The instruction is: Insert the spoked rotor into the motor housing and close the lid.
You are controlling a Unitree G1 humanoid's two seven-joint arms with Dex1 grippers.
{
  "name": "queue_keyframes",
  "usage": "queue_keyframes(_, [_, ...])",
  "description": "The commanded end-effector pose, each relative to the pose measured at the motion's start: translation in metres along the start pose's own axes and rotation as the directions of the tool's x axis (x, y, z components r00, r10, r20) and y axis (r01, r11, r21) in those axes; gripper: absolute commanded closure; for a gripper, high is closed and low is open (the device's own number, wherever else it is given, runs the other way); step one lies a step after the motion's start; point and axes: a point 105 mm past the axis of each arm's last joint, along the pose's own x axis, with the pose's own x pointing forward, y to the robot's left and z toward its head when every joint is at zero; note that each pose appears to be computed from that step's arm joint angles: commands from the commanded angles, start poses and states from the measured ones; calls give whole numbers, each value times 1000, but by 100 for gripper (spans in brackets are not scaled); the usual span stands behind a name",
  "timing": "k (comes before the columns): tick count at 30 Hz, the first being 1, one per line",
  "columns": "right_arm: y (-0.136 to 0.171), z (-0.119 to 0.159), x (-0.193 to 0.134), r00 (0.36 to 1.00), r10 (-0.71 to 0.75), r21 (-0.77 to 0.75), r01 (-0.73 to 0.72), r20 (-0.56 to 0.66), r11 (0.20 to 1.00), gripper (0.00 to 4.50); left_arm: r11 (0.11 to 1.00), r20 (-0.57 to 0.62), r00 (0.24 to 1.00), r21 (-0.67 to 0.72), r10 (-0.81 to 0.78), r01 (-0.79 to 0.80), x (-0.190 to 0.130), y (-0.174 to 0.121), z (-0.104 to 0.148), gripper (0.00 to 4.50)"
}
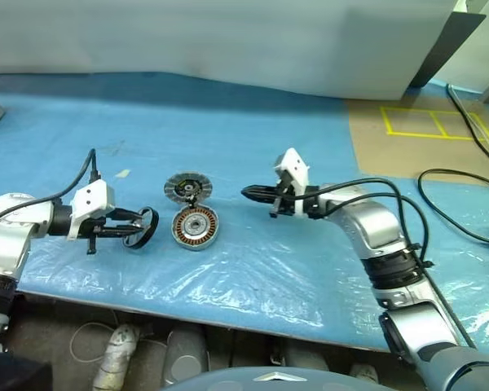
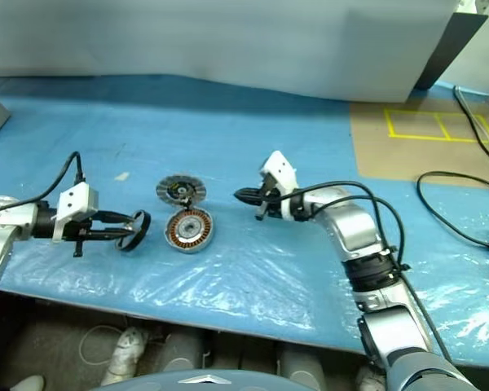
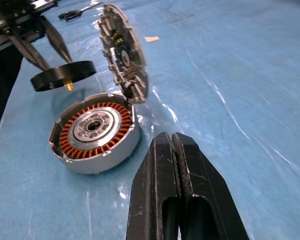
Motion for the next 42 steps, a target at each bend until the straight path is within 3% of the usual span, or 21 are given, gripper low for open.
queue_keyframes(1, [0, 8, -6, 999, -17, -6, 17, 36, 1000, 450, 999, 131, 991, 28, 42, -46, -6, 6, 37, 350])
queue_keyframes(4, [-3, 4, -7, 999, -41, 12, 40, 29, 999, 450, 996, 239, 968, 20, 77, -85, 3, 13, 61, 350])
queue_keyframes(7, [-7, -2, -5, 998, -67, 12, 66, 4, 998, 450, 999, 264, 964, 24, 25, -32, 17, 8, 70, 350])
queue_keyframes(19, [-15, 1, -7, 994, -110, 1, 110, 6, 994, 450, 996, 227, 970, 51, -84, 74, 54, -4, 62, 350])
queue_keyframes(25, [-12, -7, -7, 993, -120, 12, 120, -10, 993, 450, 995, 239, 966, 38, -101, 94, 60, -5, 64, 350])
queue_keyframes(36, [-16, -10, -6, 988, -154, 18, 155, -11, 988, 450, 991, 112, 988, 87, -109, 100, 61, 0, 50, 350])
queue_keyframes(40, [-17, -10, -5, 987, -160, 22, 161, -10, 987, 450, 983, 88, 986, 125, -144, 132, 64, -4, 51, 218])
queue_keyframes(42, [-17, -11, -5, 987, -162, 23, 162, -12, 986, 450, 986, 90, 992, 150, -88, 74, 65, 2, 55, 154])
